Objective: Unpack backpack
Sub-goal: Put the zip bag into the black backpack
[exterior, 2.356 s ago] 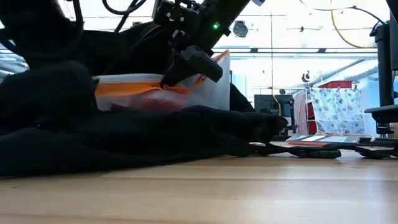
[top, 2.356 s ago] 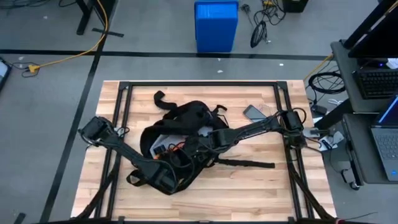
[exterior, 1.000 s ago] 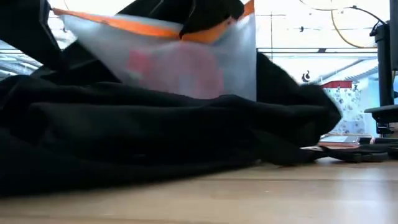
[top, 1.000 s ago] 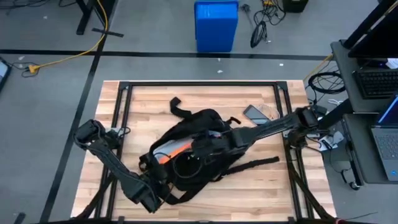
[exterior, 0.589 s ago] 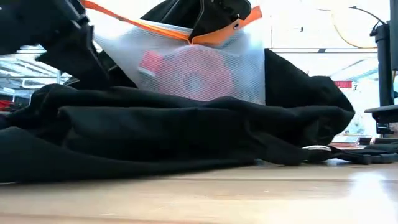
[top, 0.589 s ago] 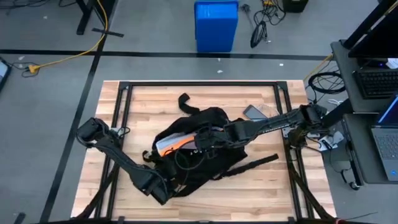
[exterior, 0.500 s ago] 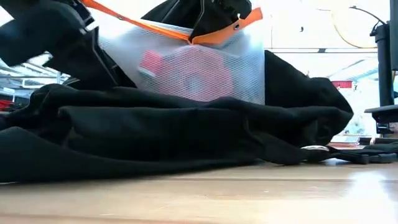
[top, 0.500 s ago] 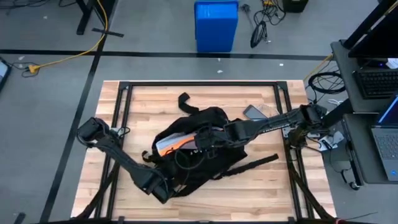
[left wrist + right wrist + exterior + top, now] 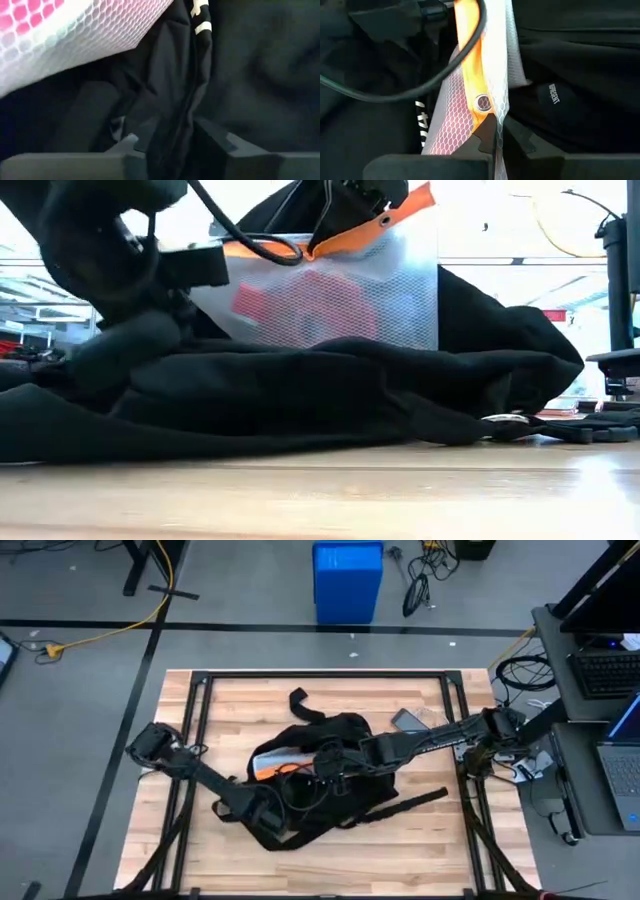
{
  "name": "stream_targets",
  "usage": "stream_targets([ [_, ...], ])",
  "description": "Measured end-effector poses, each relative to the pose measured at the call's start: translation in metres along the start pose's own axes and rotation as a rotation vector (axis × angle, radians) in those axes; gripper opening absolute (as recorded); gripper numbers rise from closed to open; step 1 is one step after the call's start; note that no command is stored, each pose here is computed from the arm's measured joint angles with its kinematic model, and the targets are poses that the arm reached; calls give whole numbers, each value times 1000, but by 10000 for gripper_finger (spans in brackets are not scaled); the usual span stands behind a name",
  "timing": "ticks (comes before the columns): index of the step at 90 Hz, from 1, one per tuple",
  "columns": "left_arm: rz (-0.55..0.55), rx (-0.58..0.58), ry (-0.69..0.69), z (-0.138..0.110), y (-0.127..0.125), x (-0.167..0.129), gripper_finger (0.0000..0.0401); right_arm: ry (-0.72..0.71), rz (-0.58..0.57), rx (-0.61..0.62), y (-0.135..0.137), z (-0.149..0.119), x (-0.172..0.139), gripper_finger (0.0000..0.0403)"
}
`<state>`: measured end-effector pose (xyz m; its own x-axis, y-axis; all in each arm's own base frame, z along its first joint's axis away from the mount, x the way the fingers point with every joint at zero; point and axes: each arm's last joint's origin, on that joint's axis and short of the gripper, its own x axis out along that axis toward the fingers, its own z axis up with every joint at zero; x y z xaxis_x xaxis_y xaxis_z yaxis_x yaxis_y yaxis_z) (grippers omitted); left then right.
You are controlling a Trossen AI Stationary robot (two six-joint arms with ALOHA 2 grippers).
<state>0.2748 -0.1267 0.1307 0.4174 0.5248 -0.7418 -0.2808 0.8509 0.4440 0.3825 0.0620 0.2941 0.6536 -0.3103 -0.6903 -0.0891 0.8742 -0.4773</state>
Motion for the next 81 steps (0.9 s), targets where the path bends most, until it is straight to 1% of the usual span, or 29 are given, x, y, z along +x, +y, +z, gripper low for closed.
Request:
stream_targets([
  [11, -2, -13, 19, -2, 5, 8, 20, 13, 5, -3, 0, -1, 0, 0],
  [16, -18, 2, 27, -2, 5, 9, 8, 21, 7, -5, 0, -2, 0, 0],
  [26, -76, 64, 13, 0, -2, 4, 2, 28, 5, -3, -1, -3, 0, 0],
  [39, -161, 144, -31, 9, -17, -15, 1, 26, 2, 13, -3, -3, 1, 0],
  [46, -183, 154, -64, 14, -23, -26, 1, 20, 2, 17, -3, -2, 1, 0],
  [60, -196, 192, -108, 21, -33, -51, 0, 19, 10, 28, 1, -2, 0, 0],
  [71, -175, 233, -151, 22, -40, -73, 0, 18, 14, 30, 3, -1, -2, 0],
  [81, -179, 252, -190, 26, -45, -93, 0, 18, 13, 37, 3, -1, -1, 0],
])
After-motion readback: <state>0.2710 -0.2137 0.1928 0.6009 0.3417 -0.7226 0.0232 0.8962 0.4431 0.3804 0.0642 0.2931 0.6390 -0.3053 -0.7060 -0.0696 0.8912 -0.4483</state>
